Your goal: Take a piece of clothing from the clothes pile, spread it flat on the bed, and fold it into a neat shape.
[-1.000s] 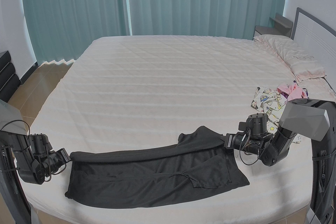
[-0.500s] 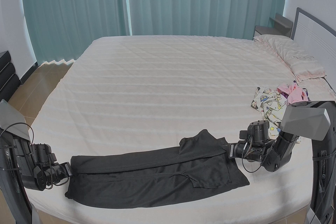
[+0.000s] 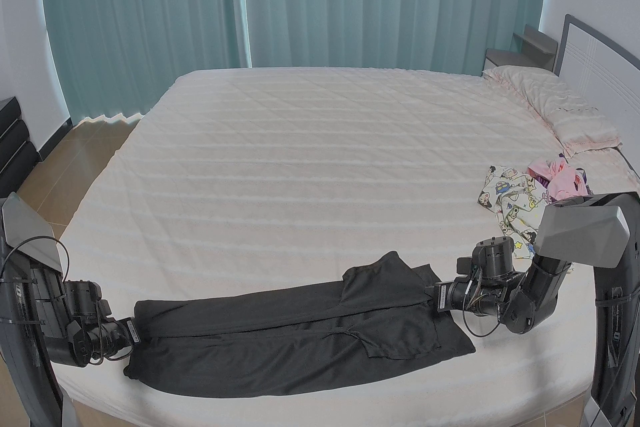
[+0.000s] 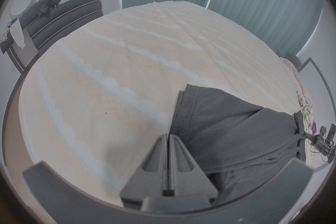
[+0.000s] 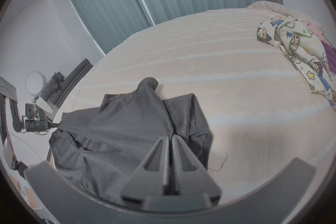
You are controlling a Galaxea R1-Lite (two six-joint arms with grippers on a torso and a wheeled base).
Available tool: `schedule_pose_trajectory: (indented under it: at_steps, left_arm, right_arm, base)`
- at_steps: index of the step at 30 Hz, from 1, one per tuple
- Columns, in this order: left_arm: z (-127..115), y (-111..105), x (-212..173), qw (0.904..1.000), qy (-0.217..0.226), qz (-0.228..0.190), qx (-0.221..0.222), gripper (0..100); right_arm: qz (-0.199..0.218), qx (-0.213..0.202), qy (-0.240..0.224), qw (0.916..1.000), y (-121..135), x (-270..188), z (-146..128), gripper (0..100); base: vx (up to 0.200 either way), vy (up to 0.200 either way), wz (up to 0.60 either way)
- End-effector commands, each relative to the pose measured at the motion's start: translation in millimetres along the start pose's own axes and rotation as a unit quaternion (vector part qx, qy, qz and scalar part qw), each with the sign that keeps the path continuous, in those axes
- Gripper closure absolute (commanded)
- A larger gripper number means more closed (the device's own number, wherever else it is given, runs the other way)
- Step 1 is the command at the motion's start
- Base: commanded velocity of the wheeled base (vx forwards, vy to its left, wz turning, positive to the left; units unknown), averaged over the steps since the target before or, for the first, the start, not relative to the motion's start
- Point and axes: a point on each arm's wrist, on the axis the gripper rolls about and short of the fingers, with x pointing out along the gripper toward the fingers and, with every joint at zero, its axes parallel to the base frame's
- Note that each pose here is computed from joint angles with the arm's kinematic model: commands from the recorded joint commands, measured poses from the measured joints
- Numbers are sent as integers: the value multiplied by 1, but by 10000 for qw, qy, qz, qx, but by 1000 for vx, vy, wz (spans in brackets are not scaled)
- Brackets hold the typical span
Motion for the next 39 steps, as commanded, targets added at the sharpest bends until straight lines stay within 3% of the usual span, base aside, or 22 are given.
schedule_pose_trajectory:
  at_steps: [1,11,15,18,22,26,29,32,39]
  left_arm:
    - [-2,1,2,10000,56,17,-10,0]
    - [-3,2,-1,9999,72,41,-67,0]
    - [0,11,-9,9996,-12,90,-256,0]
    - [3,15,-18,9982,-26,-177,-579,0]
    - [14,24,-31,9873,-216,-647,-1437,0]
    - [16,27,-35,9759,-188,-894,-1981,0]
    - [19,23,-41,9553,-118,-1227,-2688,0]
    - [22,21,-50,9449,-120,-1443,-2937,0]
    - [21,21,-50,9457,-140,-1441,-2910,0]
  right_arm:
    - [3,0,46,10000,0,-2,-2,0]
    - [68,37,-363,9993,1,-13,6,0]
    - [258,253,-568,9977,3,-27,21,0]
    - [502,595,-698,9945,10,-36,32,0]
    - [729,1028,-602,9902,24,-37,31,0]
    - [803,1144,-401,9894,27,-26,23,0]
    - [951,1169,-181,9884,27,-16,14,0]
    - [1025,1177,-38,9877,25,-10,8,0]
    - [985,1249,-97,9872,11,13,8,0]
  base:
    - [0,0,0]
    - [0,0,0]
    - [0,0,0]
    - [0,0,0]
    - [0,0,0]
    - [0,0,0]
    - [0,0,0]
    - [0,0,0]
    - [0,0,0]
